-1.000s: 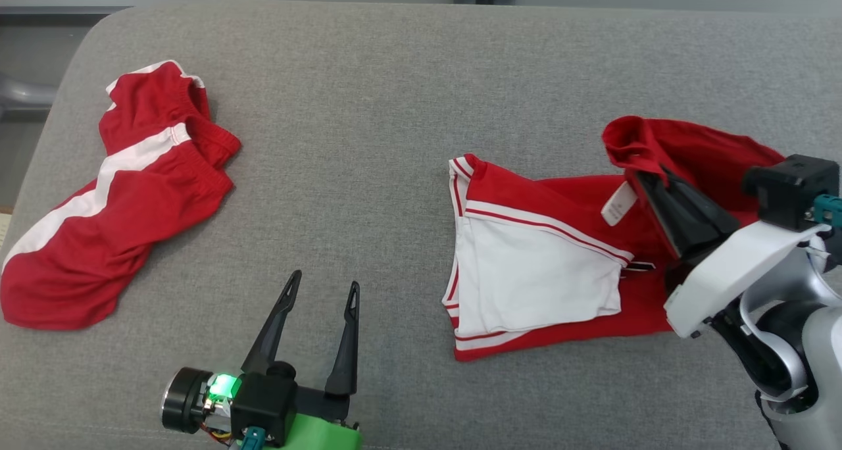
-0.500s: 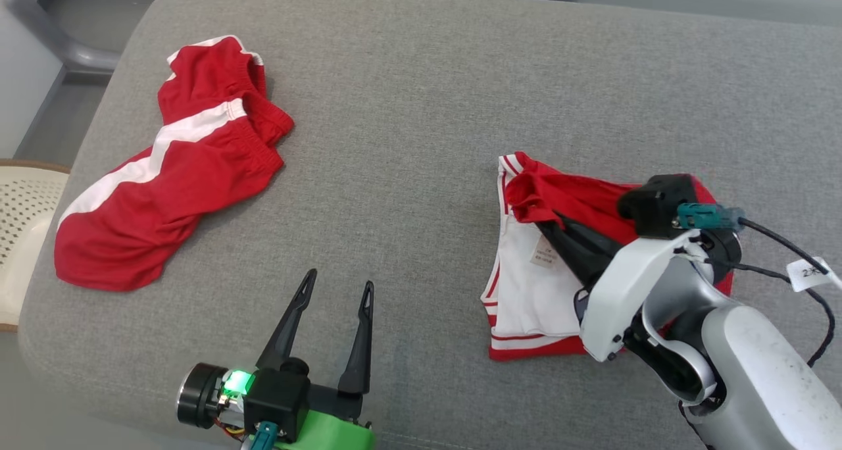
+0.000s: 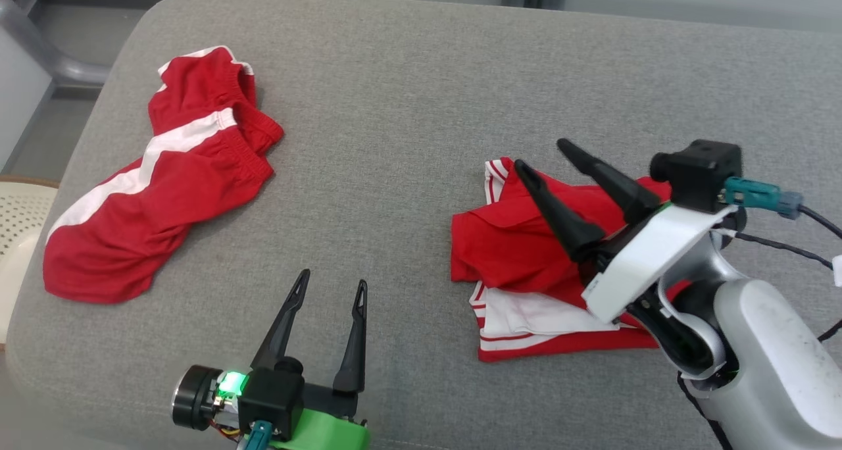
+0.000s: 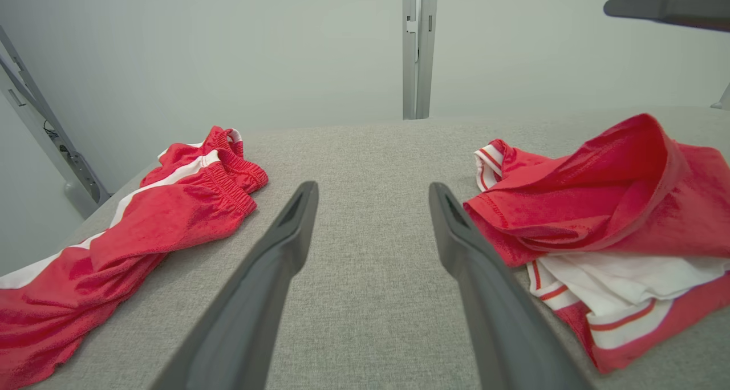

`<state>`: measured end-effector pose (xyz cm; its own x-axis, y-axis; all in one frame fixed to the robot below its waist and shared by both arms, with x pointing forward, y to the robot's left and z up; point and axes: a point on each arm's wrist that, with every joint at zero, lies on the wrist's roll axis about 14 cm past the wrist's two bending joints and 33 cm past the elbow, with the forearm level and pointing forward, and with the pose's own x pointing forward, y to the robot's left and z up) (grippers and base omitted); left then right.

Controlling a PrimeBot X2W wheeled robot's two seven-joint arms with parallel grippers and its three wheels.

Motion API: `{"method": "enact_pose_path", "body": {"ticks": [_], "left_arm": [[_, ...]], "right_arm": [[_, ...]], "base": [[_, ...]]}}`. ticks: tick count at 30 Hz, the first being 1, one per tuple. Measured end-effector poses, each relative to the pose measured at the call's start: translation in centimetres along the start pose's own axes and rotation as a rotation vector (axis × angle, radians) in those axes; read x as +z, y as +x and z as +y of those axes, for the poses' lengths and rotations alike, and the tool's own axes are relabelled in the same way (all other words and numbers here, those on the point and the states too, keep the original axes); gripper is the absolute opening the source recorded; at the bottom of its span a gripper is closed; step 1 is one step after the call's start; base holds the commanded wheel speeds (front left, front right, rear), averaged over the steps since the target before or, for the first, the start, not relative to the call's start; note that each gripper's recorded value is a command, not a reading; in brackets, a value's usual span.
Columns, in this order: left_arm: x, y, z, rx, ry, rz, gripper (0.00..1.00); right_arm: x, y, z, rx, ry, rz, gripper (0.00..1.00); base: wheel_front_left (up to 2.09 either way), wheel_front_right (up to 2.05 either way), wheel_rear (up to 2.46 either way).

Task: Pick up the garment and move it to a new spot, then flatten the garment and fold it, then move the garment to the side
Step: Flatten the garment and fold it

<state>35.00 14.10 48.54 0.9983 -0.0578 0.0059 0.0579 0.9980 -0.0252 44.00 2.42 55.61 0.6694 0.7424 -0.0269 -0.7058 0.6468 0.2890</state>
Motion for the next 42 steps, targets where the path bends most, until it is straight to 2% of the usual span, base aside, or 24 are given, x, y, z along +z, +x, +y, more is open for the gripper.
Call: {"method": "enact_pose_path", "body": {"ticks": [3,7,14,18,23,27,34,39,40,41,42], "left_arm": [[0.3,0.4,-0.7,-0.028,0.001,-0.013,1.0],[0.6,1.0,-1.7,-0.069,0.001,-0.026,1.0],[0.7,1.6,-3.5,-0.145,-0.002,-0.036,1.0],[0.5,1.5,-5.6,-0.239,-0.014,-0.031,1.0],[-1.7,0.2,-10.2,-0.455,-0.017,0.041,1.0],[-2.2,0.9,-13.0,-0.588,0.022,0.045,1.0],[-3.3,2.2,-16.8,-0.751,0.051,0.067,1.0],[-4.4,3.5,-17.6,-0.787,0.043,0.095,1.0],[-4.6,3.6,-17.6,-0.788,0.039,0.104,0.61],[-5.0,3.8,-17.5,-0.788,0.038,0.115,0.36],[-5.5,3.9,-17.5,-0.79,0.042,0.127,0.0]], "right_arm": [[3.2,-1.7,-2.3,-0.078,-0.049,-0.125,1.0],[5.1,-5.0,-6.0,-0.212,-0.145,-0.22,1.0],[1.9,-10.1,-9.2,-0.364,-0.152,-0.238,1.0],[-0.5,-12.6,-10.7,-0.443,-0.155,-0.212,1.0],[-1.6,-13.6,-10.9,-0.48,-0.127,-0.211,1.0],[-1.1,-13.5,-11.0,-0.48,-0.13,-0.23,1.0],[-1.0,-13.8,-12.4,-0.503,-0.128,-0.235,1.0],[-1.4,-14.3,-13.7,-0.535,-0.125,-0.224,1.0],[-1.6,-14.4,-13.9,-0.539,-0.124,-0.22,1.0],[-1.7,-14.5,-14.1,-0.544,-0.123,-0.217,1.0],[-1.8,-14.6,-14.2,-0.548,-0.122,-0.215,1.0]], "base": [[0.0,0.0,0.0],[0.0,0.0,0.0],[0.0,0.0,0.0],[0.0,0.0,0.0],[0.0,0.0,0.0],[0.0,0.0,0.0],[0.0,0.0,0.0],[0.0,0.0,0.0],[0.0,0.0,0.0],[0.0,0.0,0.0],[0.0,0.0,0.0]]}}
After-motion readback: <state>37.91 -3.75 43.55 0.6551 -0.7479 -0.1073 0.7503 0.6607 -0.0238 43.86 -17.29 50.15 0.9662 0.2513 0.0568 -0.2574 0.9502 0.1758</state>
